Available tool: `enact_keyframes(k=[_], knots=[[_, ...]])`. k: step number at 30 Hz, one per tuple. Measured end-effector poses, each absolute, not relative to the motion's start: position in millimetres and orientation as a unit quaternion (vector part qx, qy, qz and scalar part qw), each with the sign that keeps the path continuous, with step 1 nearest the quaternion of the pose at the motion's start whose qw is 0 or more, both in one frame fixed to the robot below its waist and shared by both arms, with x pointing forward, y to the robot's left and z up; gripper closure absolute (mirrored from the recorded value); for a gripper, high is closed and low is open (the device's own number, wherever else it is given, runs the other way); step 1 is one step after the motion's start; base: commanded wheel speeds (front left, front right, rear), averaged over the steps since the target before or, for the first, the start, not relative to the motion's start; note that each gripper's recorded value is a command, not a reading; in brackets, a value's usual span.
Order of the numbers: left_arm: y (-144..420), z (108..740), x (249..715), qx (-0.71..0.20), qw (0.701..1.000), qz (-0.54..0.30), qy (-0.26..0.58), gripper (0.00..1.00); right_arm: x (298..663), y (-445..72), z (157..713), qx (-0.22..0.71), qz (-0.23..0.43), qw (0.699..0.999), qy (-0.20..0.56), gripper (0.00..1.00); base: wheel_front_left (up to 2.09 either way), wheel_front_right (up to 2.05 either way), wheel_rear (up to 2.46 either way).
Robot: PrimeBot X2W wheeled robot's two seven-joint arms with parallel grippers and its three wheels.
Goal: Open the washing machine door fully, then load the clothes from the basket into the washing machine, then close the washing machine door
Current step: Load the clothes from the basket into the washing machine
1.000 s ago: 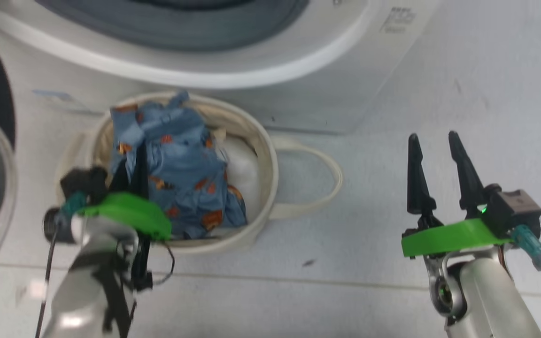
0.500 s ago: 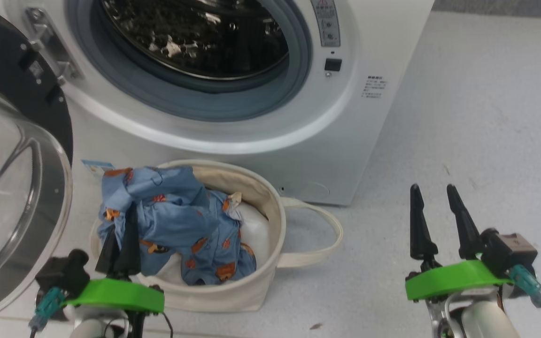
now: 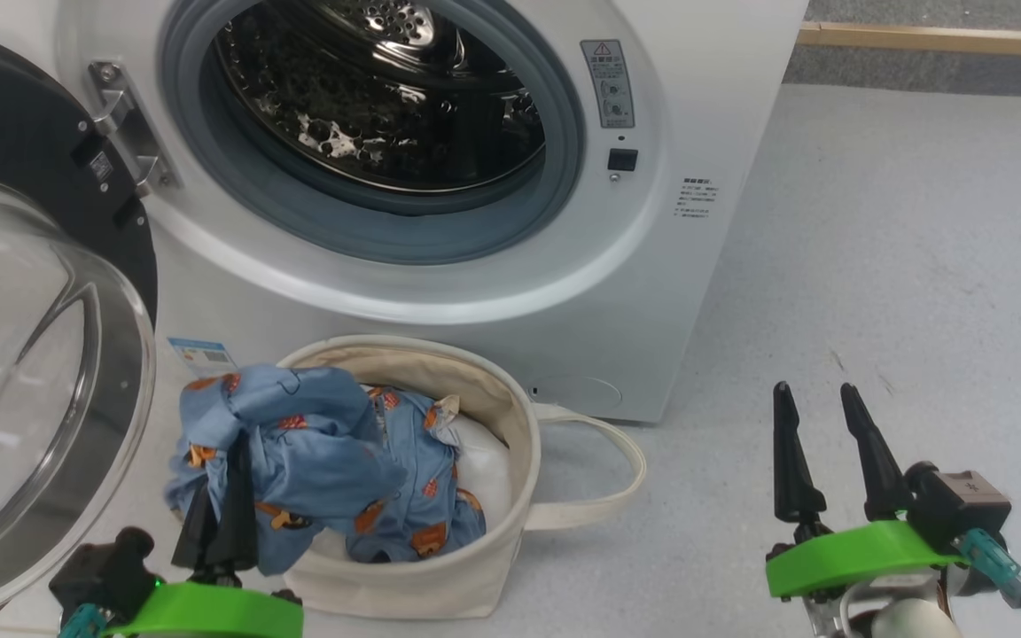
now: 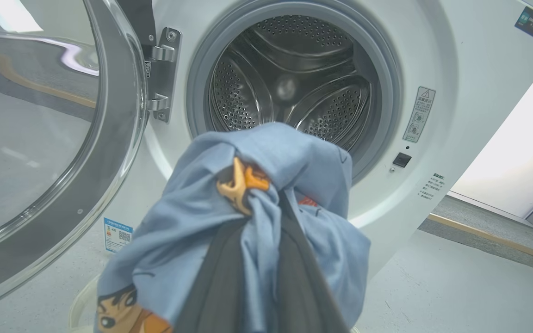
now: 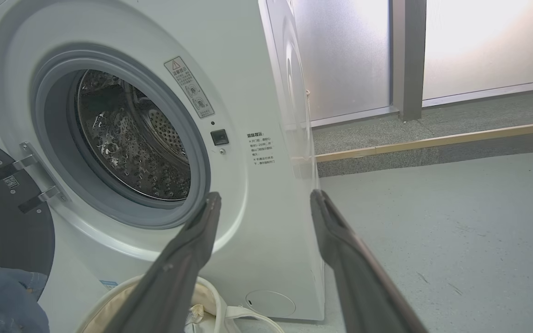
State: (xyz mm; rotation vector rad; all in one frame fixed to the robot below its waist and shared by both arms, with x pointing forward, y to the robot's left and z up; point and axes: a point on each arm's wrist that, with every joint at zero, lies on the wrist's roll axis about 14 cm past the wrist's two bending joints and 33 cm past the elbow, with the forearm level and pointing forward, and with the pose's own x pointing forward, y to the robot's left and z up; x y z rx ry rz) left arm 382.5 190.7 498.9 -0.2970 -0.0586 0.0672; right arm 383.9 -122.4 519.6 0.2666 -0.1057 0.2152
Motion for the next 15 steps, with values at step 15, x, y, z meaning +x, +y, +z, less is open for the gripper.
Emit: enact_keyframes(k=[15], knots=[[167.1, 534.2, 471.9, -0.180, 0.979, -0.013, -0.090, 1.00, 411.7, -134.0, 496.1, 0.132, 0.087, 0.987, -0.027, 0.00, 0.00, 0.00, 0.00]])
